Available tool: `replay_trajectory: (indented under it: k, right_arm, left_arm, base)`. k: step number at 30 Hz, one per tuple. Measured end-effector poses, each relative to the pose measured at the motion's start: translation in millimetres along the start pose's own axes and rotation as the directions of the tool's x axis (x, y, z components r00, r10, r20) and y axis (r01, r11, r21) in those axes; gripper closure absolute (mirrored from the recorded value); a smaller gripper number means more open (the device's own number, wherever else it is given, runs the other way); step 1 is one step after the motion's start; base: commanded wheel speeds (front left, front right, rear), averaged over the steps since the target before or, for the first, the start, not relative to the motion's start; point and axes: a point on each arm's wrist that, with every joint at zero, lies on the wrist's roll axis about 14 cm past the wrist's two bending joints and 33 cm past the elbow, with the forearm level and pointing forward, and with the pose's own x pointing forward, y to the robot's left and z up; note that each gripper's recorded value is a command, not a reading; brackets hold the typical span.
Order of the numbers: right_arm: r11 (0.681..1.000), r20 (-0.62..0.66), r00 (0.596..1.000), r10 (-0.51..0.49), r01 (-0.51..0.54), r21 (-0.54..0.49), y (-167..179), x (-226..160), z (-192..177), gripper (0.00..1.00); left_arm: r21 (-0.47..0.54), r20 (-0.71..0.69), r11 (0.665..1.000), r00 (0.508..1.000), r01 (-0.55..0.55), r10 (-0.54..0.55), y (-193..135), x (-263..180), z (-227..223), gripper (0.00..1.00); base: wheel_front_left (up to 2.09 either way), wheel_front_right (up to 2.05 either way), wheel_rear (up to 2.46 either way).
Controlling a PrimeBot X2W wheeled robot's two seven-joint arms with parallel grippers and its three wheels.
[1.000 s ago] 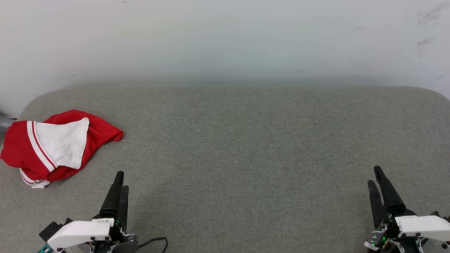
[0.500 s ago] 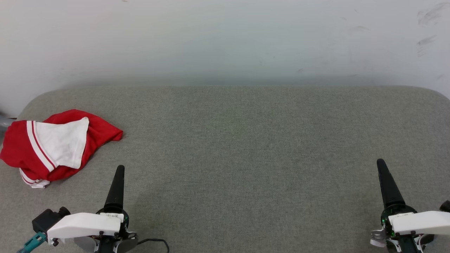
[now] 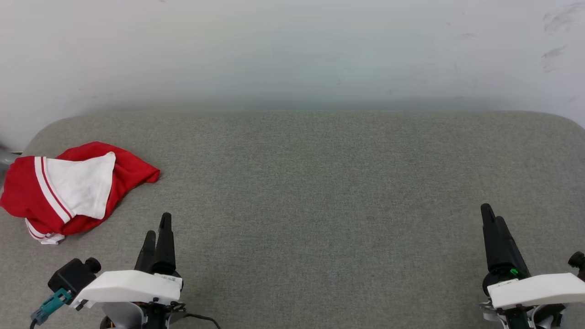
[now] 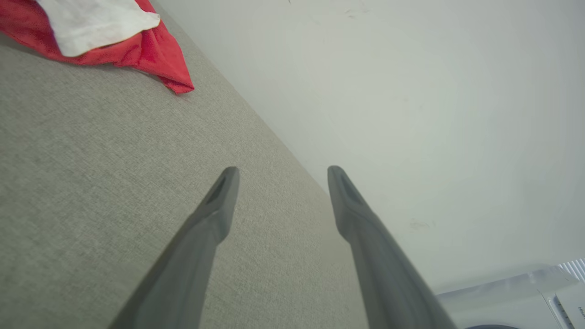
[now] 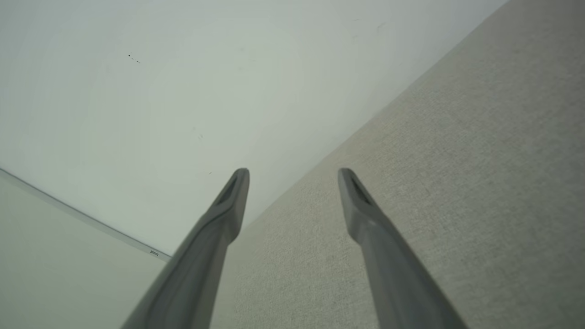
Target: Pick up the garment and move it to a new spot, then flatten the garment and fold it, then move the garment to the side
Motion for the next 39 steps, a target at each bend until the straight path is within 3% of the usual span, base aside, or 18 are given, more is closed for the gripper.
replay_trajectory:
  k: [15, 23, 39]
  right_arm:
    - [0.977, 0.016, 0.999, 0.033, -0.029, -0.210, 8, -3, 2, 0.00]
    - [0.943, 0.027, 0.998, 0.065, -0.053, -0.328, 15, -3, 4, 0.00]
    - [0.870, 0.031, 0.993, 0.110, -0.081, -0.486, 24, -5, 4, 0.00]
  left_arm:
    - [0.235, 0.044, 0.972, 0.999, 0.018, -0.029, -13, -3, 3, 0.00]
    - [0.370, 0.066, 0.929, 0.997, 0.022, -0.050, -19, -5, 4, 0.00]
    - [0.538, 0.104, 0.842, 0.989, 0.029, -0.100, -31, -7, 7, 0.00]
  base:
    - [0.00, 0.00, 0.00]
    - [0.00, 0.00, 0.00]
    - [0.00, 0.00, 0.00]
